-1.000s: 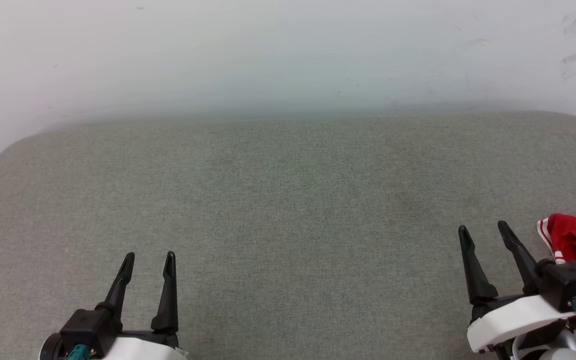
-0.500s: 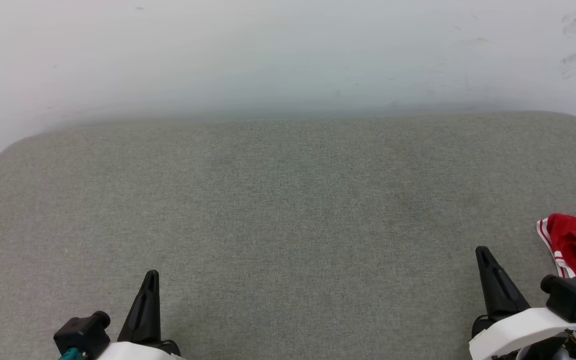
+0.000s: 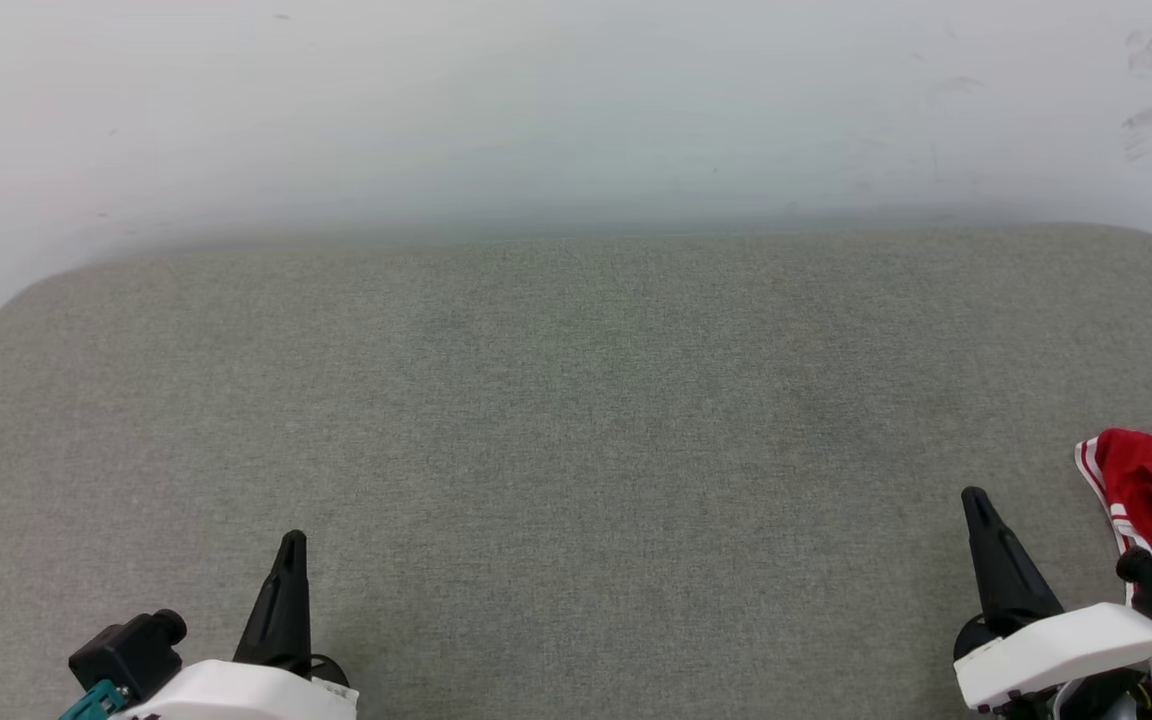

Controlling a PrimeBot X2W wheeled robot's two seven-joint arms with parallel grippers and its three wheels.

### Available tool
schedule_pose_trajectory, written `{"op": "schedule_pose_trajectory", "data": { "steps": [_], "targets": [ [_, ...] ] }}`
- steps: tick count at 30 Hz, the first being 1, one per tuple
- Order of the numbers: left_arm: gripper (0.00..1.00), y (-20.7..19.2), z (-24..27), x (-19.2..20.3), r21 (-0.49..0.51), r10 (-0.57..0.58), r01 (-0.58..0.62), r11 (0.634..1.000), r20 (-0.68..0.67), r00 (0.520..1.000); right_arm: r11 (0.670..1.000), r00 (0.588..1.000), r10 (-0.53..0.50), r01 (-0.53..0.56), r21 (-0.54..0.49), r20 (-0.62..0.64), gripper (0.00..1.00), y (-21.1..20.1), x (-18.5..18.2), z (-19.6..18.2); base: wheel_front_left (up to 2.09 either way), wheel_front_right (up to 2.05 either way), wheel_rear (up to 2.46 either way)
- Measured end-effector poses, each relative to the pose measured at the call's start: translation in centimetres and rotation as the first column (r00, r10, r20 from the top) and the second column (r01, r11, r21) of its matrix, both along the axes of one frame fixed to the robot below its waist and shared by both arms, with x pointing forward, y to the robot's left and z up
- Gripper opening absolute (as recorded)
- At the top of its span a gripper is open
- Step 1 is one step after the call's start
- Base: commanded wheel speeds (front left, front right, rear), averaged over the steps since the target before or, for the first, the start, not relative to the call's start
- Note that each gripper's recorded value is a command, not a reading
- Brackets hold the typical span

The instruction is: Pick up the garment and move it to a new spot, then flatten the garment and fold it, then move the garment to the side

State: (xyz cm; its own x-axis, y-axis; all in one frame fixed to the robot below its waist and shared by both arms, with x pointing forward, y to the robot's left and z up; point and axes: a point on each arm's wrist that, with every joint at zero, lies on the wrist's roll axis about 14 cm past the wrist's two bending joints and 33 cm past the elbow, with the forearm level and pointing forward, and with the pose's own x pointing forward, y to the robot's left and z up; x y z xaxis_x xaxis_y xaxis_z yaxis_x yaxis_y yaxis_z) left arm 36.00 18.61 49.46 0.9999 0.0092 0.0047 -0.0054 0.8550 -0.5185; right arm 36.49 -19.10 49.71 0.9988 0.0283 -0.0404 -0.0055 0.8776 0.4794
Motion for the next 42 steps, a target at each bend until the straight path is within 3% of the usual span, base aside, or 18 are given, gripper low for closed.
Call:
{"op": "schedule_pose_trajectory", "data": {
  "steps": [16,42],
  "targets": [
    [0.0,0.5,-0.3,0.6,-0.225,0.017,-0.024,0.974,-0.033,0.999,0.972,1.0,-0.024,0.026,0.234,-0.013,0.0,-0.4,0.5,0.0,0.0,0.0,0.0],
    [0.0,1.0,-0.3,1.4,-0.505,0.014,-0.038,0.862,-0.051,0.999,0.85,0.999,-0.043,0.05,0.524,-0.025,0.0,-0.8,1.1,0.1,0.0,0.0,0.0]
  ]
}}
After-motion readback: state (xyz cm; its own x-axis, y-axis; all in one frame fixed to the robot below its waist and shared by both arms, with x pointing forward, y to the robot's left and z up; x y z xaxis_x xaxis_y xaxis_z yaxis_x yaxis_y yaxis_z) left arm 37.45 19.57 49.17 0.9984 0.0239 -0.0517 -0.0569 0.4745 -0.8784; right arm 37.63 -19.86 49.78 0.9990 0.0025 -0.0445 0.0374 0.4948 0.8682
